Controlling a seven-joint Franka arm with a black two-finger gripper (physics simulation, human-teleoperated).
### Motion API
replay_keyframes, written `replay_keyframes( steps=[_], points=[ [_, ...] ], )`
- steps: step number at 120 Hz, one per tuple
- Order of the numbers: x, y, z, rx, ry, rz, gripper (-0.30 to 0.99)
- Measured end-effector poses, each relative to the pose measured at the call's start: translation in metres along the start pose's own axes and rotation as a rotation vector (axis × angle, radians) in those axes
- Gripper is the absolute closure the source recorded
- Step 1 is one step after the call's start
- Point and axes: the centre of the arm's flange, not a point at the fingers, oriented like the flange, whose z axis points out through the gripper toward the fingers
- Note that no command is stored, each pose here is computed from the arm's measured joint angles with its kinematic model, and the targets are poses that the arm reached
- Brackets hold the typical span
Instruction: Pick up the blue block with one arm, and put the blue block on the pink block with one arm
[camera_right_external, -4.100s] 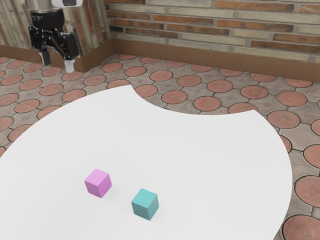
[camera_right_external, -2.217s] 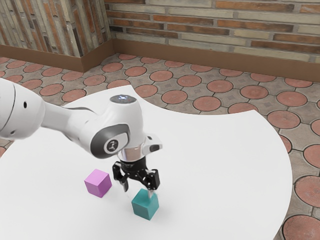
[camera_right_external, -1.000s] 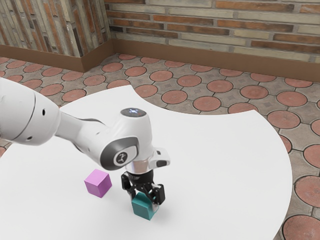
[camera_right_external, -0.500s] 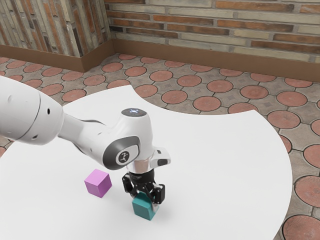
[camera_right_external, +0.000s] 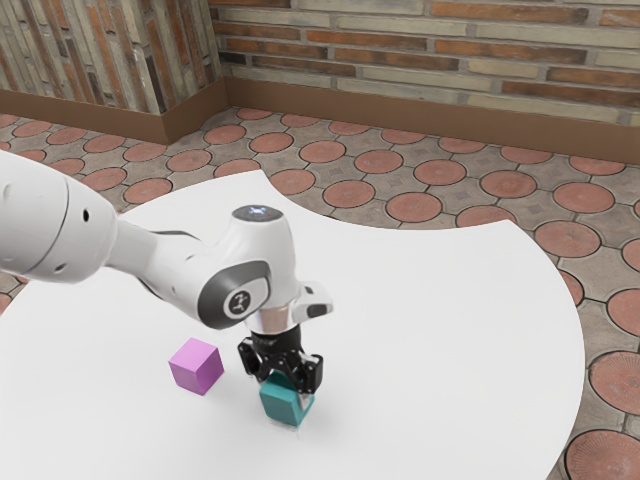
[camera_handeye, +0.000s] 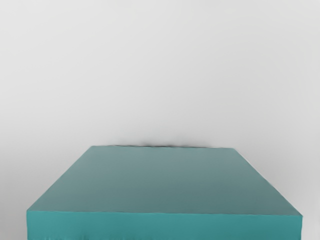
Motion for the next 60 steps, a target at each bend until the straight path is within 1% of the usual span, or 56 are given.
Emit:
replay_keyframes(
  steps=[17,24,41,60],
  points=[
    [0.006,-0.027,-0.051,0.012,0.099,-0.012,0.31],
    [0.007,-0.038,-0.066,0.018,0.126,-0.017,0.31],
    [0.009,-0.069,-0.082,0.029,0.155,-0.028,0.31],
    [0.008,-0.111,-0.085,0.046,0.155,-0.047,0.31]
  ],
)
